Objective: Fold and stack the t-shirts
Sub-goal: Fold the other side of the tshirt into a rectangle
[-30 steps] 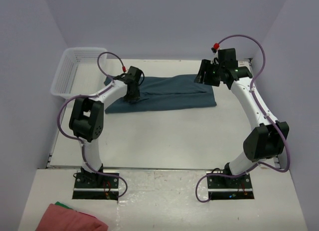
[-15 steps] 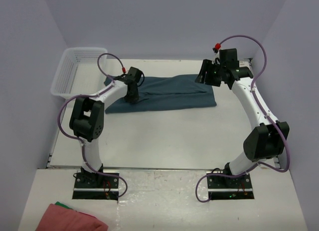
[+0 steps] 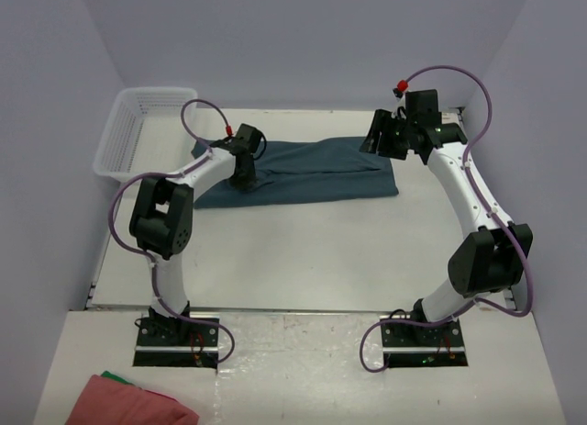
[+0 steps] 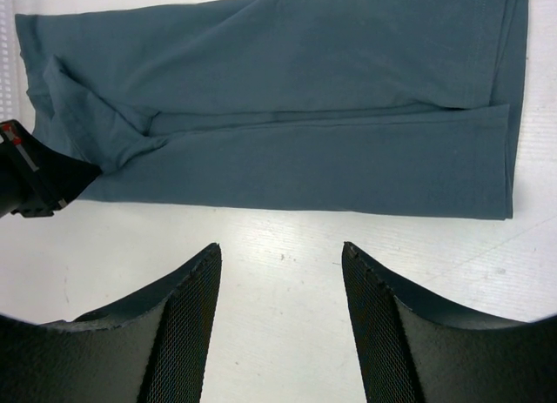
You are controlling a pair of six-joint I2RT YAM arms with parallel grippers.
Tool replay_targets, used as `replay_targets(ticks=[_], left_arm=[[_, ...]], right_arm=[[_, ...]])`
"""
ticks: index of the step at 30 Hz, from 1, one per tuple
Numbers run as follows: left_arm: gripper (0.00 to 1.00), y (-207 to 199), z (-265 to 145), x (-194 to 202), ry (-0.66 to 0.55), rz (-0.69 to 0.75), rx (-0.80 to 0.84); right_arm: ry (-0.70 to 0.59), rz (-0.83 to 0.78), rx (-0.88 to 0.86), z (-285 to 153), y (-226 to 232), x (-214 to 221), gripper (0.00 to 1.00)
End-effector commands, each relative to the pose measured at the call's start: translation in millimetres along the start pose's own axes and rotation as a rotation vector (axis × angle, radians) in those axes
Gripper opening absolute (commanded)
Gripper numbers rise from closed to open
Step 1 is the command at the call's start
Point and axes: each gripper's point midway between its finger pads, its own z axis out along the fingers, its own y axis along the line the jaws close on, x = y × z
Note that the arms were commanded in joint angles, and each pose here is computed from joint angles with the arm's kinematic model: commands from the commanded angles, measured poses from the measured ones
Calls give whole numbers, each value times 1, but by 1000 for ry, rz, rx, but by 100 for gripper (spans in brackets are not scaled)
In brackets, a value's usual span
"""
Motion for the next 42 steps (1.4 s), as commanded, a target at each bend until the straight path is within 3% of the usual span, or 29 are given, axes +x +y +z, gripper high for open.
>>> replay_targets(ticks=[1, 9, 13, 15, 16, 17, 18, 19, 20, 22, 24, 25, 28, 29, 30, 32, 37, 42], left_arm=[[0, -10, -15, -23, -58, -5, 18], [0, -38, -45, -82, -182, 45, 65], [2, -77, -15, -105, -201, 131, 179], [10, -109, -10, -136, -273, 214, 304], [14, -115, 26, -124, -222, 250, 293], [19, -127, 13, -150, -293, 279, 321], [27, -127, 22, -151, -303, 289, 300], [42, -133, 21, -165, -374, 299, 312], [43, -134, 20, -163, -392, 331, 295], [43, -138, -1, -183, -519, 328, 296], [43, -133, -49, -179, -618, 343, 287], [43, -131, -115, -204, -786, 291, 323], [40, -118, -149, -179, -746, 183, 336], [36, -118, -154, -174, -701, 82, 361], [31, -110, -142, -151, -588, 74, 334], [0, -106, -131, -129, -472, 14, 299], [0, -86, -84, -77, -304, 57, 178], [0, -96, -60, -65, -226, 69, 197]], right_arm=[[-38, 1, -31, -5, 7, -11, 59], [-40, 4, -29, -1, 7, -16, 59], [-31, 6, -27, 2, 7, -15, 59], [-28, 9, -18, 4, 6, -17, 59], [-29, 10, -21, 4, 6, -17, 59], [-28, 10, -39, 5, 9, -17, 59], [-21, 10, -53, 5, 11, -15, 59], [-27, 18, -63, 2, 14, -15, 59], [-41, 20, -82, 4, 15, -14, 59], [-42, 23, -132, 2, 25, -12, 59], [-22, 11, -115, 5, 23, -7, 59], [-11, 4, -100, 9, 22, -5, 59], [-4, 0, -1, 16, 3, -2, 59], [-16, 2, 53, 16, -6, -6, 58], [-1, 4, 79, 18, -10, -5, 54], [61, 16, 81, 28, -12, 2, 2], [200, 92, 6, 62, 1, 36, 0], [252, 75, 20, 105, 9, 59, 0]])
